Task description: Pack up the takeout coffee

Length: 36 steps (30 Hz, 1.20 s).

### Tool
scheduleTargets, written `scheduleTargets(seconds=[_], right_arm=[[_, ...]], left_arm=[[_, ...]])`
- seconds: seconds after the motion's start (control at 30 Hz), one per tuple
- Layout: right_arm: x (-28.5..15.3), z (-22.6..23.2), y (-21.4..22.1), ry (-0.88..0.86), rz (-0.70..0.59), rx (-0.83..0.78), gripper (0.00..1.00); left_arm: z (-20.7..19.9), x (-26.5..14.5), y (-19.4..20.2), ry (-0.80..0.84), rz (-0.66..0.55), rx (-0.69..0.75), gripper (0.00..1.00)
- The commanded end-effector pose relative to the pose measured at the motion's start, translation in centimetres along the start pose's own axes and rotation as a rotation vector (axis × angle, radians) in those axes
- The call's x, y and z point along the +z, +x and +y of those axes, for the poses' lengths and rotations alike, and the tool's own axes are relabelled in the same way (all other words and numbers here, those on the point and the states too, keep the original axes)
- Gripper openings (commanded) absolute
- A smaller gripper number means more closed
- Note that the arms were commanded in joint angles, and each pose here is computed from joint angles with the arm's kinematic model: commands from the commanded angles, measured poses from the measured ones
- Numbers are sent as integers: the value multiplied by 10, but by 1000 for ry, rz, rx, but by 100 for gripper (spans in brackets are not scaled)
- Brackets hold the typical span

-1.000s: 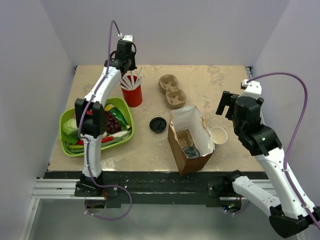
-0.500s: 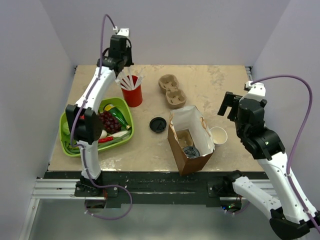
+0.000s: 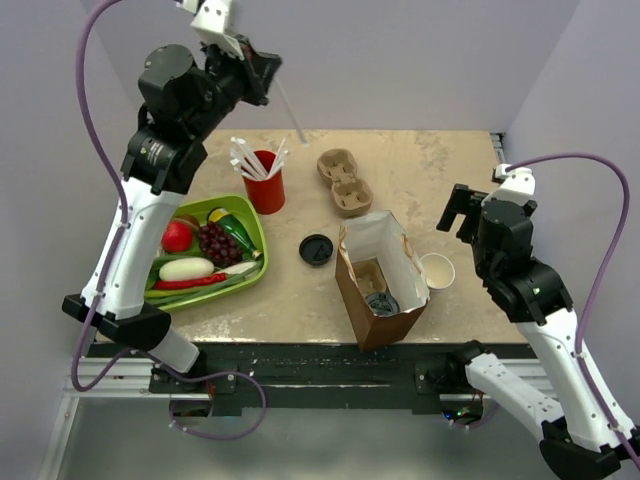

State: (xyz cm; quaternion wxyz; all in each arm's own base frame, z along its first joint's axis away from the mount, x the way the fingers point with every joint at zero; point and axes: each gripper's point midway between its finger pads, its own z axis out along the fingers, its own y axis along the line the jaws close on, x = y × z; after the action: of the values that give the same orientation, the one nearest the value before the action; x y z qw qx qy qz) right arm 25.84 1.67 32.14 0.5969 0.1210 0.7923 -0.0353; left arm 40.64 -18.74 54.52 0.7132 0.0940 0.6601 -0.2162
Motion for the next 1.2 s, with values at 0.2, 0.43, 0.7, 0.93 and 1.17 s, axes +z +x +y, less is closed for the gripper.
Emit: scheduleTargets(seconds=[0.2,0.43,0.7,0.93,1.17], right_arm=[[2,-3,-8,18,-40,7,98],[2,-3,-6,21,-41,7,98],[1,-5,-5,21,-47,11,98],[4,-2,-2,20,-33,3,98],[5,-2,2,16,-27,-1,98]], left_arm=[[-143,-31,20,520,60,18,0],[-166,-40,9,554,37,-38,0],[-208,-62,48,756,79,43,0],[-221,-63,80,791,158,52,0],[-223,-53,106,723,180,82,0]])
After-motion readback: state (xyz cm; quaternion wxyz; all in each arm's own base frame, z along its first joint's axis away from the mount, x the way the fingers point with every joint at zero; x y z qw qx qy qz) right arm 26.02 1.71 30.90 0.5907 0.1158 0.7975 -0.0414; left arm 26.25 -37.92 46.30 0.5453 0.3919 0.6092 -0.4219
